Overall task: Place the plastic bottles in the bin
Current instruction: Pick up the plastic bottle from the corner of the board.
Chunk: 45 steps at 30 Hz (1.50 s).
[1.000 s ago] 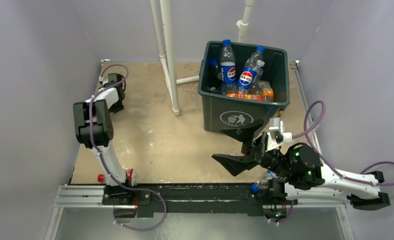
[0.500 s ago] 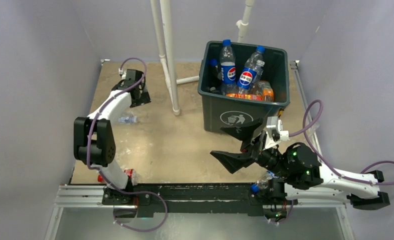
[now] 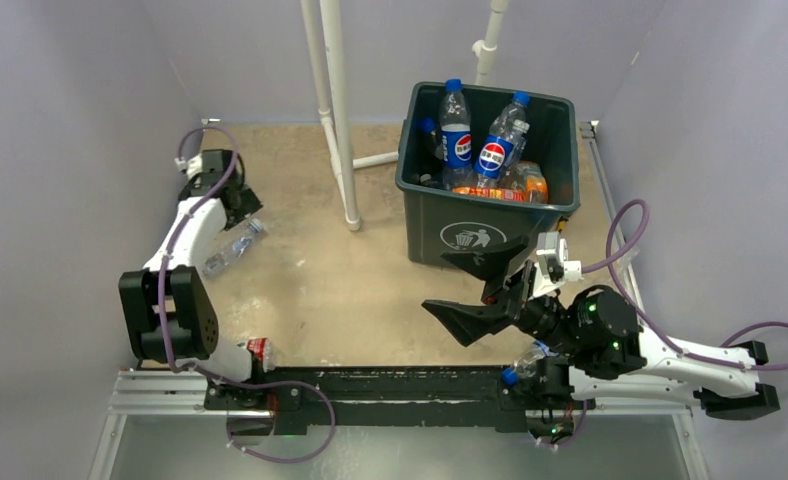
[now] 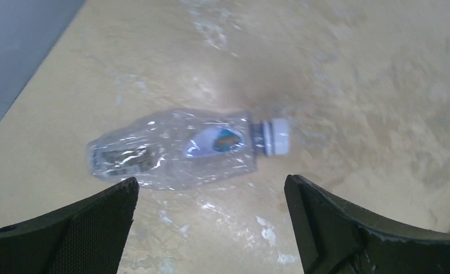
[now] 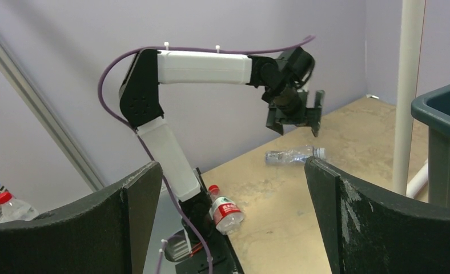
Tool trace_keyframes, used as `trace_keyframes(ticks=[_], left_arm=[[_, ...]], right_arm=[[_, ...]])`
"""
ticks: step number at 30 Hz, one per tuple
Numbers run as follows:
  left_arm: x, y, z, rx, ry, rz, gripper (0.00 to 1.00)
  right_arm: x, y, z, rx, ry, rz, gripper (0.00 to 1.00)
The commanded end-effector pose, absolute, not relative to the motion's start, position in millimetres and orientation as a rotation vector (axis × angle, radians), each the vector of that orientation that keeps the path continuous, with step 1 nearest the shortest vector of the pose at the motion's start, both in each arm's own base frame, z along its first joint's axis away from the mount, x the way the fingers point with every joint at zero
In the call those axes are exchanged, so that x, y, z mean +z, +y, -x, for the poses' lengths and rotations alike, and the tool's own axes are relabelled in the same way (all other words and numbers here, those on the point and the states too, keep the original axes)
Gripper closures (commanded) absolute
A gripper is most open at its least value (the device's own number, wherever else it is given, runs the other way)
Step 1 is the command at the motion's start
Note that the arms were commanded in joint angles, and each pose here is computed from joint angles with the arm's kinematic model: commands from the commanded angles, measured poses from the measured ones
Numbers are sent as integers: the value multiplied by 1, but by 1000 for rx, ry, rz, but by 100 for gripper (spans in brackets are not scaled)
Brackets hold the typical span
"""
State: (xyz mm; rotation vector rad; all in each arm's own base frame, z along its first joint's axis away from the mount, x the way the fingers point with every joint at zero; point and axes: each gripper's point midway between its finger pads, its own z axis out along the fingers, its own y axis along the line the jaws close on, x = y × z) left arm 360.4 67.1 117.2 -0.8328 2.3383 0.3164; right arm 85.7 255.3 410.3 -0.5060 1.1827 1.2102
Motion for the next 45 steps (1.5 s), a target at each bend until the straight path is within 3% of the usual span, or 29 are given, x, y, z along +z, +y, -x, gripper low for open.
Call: trace_keyframes(ticks=[1, 5, 8, 14, 20, 39, 45], left_arm=[[139, 92, -353, 243, 2166, 1087, 1], [162, 92, -373, 224, 2159, 863, 1], [146, 90, -382, 272, 2350, 644, 1], [90, 95, -357, 398, 2662, 415, 2], [83, 87, -342, 471, 2699, 182, 3], [34, 102, -368, 634, 2811, 66, 4], [15, 95, -372, 553, 2839, 66, 13]], right_arm=[[420, 249, -85, 1239, 1148, 465, 1], [418, 251, -82, 1261, 1142, 470, 1], [414, 253, -80, 1268, 1146, 477, 1], [412, 254, -76, 1288, 1135, 494, 1], [409, 258, -70, 1316, 1131, 524, 1], [425, 233, -77, 1292, 1131, 444, 1], [427, 227, -79, 1277, 1140, 436, 1]])
